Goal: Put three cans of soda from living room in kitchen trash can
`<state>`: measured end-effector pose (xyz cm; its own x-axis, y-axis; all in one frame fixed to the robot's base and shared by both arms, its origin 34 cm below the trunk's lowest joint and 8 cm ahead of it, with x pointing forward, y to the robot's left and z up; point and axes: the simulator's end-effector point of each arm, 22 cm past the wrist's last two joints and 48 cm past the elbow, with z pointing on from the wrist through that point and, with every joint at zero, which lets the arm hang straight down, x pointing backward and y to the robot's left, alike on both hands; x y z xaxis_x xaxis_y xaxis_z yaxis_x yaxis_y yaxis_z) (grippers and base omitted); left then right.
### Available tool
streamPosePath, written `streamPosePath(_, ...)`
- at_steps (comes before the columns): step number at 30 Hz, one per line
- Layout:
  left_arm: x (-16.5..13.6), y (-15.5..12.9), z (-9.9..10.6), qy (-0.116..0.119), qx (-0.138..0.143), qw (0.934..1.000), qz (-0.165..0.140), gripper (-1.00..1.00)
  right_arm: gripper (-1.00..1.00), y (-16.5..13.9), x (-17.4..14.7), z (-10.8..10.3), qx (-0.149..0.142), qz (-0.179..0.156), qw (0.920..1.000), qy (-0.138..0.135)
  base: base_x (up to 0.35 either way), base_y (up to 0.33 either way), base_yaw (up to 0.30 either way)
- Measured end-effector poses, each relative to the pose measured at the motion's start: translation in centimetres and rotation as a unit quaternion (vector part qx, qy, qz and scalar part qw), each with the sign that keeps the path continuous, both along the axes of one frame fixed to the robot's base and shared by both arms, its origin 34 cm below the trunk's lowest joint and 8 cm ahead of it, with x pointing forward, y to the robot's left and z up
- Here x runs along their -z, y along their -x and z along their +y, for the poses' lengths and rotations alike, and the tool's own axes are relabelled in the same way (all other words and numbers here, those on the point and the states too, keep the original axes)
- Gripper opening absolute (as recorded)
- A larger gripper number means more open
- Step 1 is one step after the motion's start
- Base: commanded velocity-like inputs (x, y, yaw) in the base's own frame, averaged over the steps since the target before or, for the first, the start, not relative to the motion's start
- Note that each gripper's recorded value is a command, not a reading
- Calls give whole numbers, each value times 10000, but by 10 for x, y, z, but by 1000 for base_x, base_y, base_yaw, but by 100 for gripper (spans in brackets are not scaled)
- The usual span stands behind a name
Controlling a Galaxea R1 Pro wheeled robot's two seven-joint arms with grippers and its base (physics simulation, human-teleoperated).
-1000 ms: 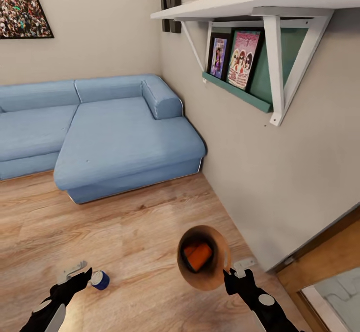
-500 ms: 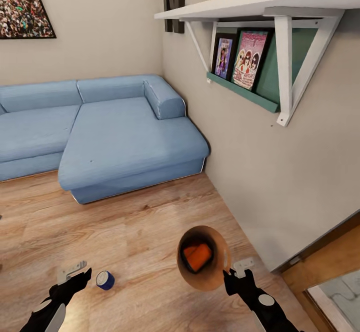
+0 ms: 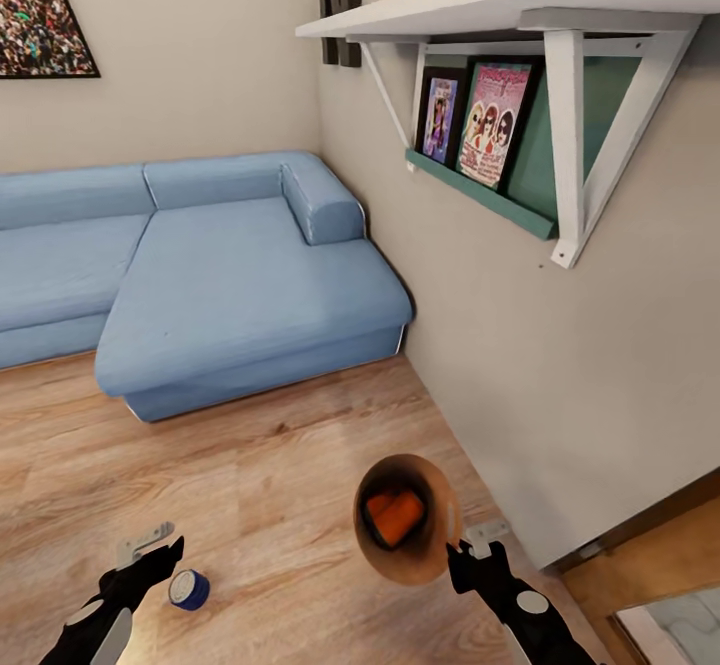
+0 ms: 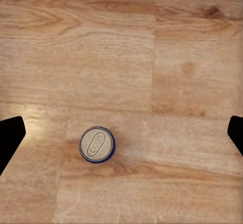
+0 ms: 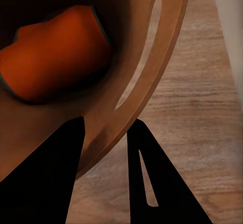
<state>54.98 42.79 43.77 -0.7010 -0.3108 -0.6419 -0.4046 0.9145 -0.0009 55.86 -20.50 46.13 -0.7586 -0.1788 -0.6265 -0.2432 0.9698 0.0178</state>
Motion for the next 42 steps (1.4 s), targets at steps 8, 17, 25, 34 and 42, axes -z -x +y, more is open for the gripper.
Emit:
streamPosePath(8, 0, 1, 2, 16, -21, 10000, 3, 100, -100, 1, 1, 0, 1, 10, 10000, 1, 205, 138, 17)
streamPosePath(17, -1, -1, 2, -3, -27, 10000, -21, 100, -100, 0, 0, 5, 6, 4, 10000, -42, 64, 44, 205)
streamPosePath(25, -1, 0, 2, -6, -21, 10000, -10, 100, -100, 0, -1, 7, 7, -6, 10000, -59, 111, 2, 133)
streamPosePath(34, -2, -2, 1, -18, -9, 10000, -39, 100, -100, 0, -1, 6, 6, -6, 10000, -53, 143, -31, 10)
streamPosePath(42, -3, -3, 1, -23, -9, 10000, -70, 100, -100, 8, 4, 16, -120, 79, 9999, -82, 9, -3, 1)
